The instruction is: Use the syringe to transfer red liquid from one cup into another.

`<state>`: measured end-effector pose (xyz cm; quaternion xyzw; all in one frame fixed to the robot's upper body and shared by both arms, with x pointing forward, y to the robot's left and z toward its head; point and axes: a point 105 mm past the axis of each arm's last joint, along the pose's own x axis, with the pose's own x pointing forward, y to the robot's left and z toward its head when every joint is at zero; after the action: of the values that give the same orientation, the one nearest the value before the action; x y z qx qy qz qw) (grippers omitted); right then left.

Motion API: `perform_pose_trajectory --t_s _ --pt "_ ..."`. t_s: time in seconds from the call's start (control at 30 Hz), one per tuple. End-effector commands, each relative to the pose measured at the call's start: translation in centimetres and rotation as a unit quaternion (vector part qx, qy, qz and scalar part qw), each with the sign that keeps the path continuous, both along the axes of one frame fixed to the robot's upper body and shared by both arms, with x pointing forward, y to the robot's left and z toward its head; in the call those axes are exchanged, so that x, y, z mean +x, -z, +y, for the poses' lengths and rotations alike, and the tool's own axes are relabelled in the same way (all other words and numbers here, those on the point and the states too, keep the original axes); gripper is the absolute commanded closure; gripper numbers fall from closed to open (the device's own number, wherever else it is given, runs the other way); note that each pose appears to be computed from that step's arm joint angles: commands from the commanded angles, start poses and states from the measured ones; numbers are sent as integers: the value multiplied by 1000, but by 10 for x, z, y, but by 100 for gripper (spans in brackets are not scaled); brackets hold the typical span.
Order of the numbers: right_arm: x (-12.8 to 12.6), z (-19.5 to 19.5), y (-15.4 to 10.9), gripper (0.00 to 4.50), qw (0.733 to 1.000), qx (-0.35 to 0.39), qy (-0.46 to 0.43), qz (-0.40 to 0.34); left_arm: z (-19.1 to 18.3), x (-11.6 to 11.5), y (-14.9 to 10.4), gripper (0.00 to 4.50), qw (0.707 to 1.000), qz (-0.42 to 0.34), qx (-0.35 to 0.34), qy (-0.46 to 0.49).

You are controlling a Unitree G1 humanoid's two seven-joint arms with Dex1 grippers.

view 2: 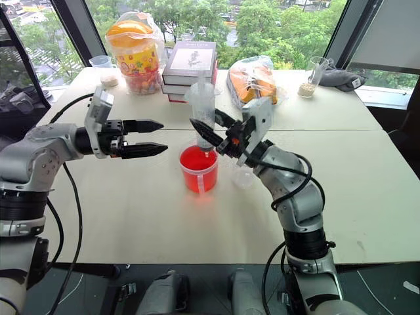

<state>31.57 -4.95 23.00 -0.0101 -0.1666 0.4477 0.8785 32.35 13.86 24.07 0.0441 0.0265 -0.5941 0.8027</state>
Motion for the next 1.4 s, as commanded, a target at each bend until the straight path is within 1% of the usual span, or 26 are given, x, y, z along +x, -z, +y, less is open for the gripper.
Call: perform_pose_trajectory --t_s 0.03,0.37,0.53,0.7,0.9,1.03,1.4 --pt "-3 1 -8 307 999 9 3 -32 -10 -8 -23 16 999 -30 -17 34" --pt "-2 4 0 307 1000 -1 4 -30 -39 -14 -50 16 992 -50 -44 108" --pt "-2 6 4 307 1000 -10 1 -29 -52 -20 -58 16 986 -52 -50 148" --pt "-3 8 6 307 1000 -11 -1 -27 -54 -19 -61 16 986 -58 -50 151" --pt "-4 9 6 307 1000 -12 -4 -27 -48 -14 -74 16 986 -80 -54 134" --pt "-3 9 6 307 1000 -13 -7 -27 -45 -16 -79 16 986 -82 -55 138" --pt "1 6 6 307 1000 -10 -5 -20 -42 -30 -73 16 985 -72 -36 152"
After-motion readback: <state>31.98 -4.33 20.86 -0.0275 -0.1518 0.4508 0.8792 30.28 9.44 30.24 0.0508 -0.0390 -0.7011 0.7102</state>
